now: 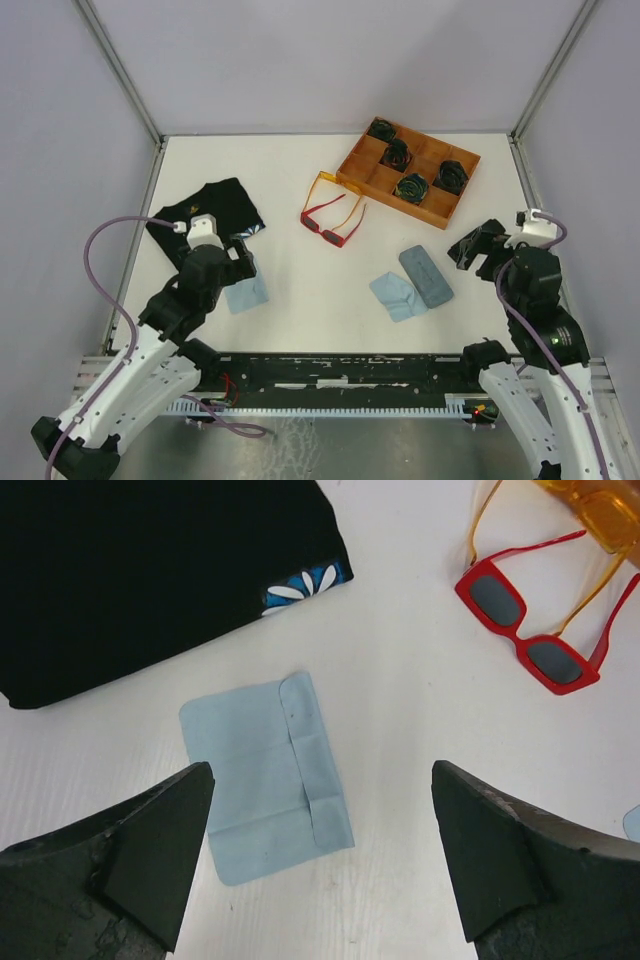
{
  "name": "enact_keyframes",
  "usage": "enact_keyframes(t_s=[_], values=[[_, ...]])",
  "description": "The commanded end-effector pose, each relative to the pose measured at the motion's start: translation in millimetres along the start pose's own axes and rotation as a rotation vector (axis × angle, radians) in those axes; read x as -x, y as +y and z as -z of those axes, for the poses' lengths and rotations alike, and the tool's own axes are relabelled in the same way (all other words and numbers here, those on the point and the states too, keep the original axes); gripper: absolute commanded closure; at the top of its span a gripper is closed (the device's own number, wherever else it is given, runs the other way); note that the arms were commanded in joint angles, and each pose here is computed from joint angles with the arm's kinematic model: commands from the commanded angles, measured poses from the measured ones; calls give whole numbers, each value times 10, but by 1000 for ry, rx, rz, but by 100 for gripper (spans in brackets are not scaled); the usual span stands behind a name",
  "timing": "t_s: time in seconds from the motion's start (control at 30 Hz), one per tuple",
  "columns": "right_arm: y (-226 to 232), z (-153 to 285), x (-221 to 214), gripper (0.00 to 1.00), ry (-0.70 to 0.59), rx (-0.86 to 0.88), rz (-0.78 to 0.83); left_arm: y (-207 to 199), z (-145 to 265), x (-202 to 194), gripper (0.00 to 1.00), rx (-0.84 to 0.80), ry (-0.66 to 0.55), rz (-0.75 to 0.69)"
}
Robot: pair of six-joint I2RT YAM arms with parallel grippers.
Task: Organize the sunglasses
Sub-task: Adjust the sunglasses case at the center of the board.
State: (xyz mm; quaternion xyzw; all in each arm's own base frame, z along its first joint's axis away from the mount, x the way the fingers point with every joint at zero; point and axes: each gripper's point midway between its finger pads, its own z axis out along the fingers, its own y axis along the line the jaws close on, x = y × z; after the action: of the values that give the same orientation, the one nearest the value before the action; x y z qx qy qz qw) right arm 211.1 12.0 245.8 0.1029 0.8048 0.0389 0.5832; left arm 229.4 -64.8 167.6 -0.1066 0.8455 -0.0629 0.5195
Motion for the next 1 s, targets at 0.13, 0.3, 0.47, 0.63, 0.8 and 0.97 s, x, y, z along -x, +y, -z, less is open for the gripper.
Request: enact_keyframes(t_s=[0.13,0.3,0.47,0.63,0.8,0.97], values=[[-20,-58,166,2,123,-80,-53,-123,80,154,2,-23,54,171],[48,-224,45,1,232,-95,-106,-228,128,162,1,-82,86,195],[127,-432,-160,1,344,-85,-113,-245,23,33,1,-44,204,106],[166,-648,-388,1,492,-71,-34,-323,-98,-16,1,-21,289,73],[264,-852,-617,1,629,10,63,-318,-177,22,1,-2,272,63],[269,-1029,-852,1,736,57,156,-486,-157,76,1,-120,251,27]])
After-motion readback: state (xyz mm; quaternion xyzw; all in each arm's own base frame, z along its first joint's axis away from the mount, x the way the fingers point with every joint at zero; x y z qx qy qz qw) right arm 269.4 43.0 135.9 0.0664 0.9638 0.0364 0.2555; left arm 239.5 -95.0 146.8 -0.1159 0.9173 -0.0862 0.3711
